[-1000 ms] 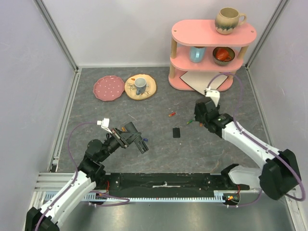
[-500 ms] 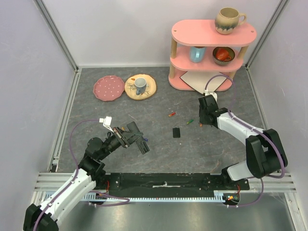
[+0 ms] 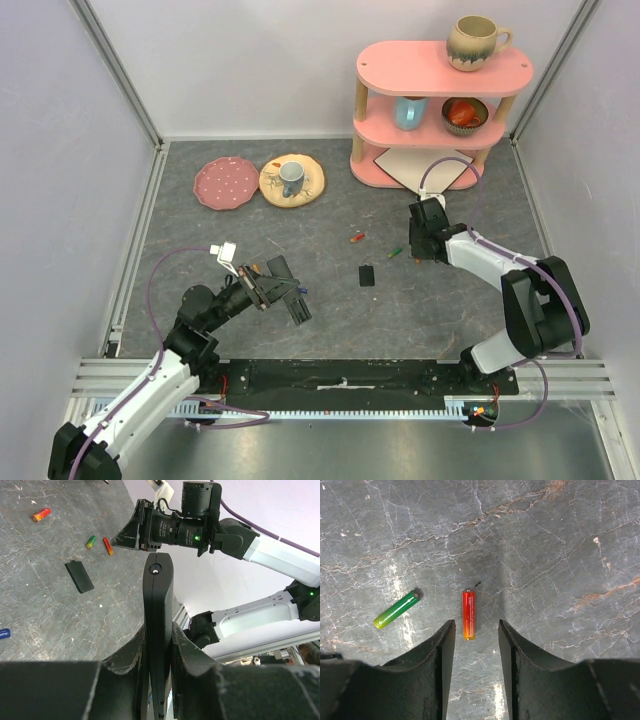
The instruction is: Load the batteries into the remote control
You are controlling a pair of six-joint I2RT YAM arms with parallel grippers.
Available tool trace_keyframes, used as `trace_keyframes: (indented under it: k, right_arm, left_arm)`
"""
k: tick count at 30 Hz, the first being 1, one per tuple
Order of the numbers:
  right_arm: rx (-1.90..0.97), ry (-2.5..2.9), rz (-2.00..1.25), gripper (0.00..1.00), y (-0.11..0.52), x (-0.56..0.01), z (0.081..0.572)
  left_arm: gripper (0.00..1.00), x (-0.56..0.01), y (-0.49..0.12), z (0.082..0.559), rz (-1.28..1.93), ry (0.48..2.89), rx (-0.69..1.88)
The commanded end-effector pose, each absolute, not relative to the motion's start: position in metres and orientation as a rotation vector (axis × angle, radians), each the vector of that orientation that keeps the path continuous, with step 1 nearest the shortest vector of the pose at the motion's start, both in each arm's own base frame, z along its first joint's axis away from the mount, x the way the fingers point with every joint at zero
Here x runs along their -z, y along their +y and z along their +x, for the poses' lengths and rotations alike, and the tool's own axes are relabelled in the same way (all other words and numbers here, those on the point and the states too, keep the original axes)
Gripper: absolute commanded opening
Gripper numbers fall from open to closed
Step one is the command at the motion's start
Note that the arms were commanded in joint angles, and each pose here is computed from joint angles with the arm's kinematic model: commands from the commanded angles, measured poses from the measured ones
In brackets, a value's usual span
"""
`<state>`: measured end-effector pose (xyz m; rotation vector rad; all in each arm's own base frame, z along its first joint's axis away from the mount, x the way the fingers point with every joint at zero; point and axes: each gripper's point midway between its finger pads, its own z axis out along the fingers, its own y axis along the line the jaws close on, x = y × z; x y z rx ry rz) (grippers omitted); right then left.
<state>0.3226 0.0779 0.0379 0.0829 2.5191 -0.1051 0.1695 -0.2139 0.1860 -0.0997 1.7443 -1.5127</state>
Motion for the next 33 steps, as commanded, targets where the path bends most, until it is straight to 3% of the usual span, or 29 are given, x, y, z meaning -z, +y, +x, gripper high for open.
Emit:
trace_keyframes:
  k: [1,17,33]
  right_arm:
    - [0.095,2.471,0.087,0.48,0.081,-0.046,0.337]
    - [0.114,2.51,0.075,0.44,0.082,-0.029,0.342]
    - [0.148,2.556,0.072,0.3,0.079,-0.011,0.336]
  left_arm:
    - [0.02,-0.207,-0.215,0.166,-0.008,1.657,1.525]
    - [0.02,-0.202,-0.215,0.166,-0.012,1.681,1.515]
    - [0.02,-0.202,-0.214,0.166,-0.018,1.677,1.518]
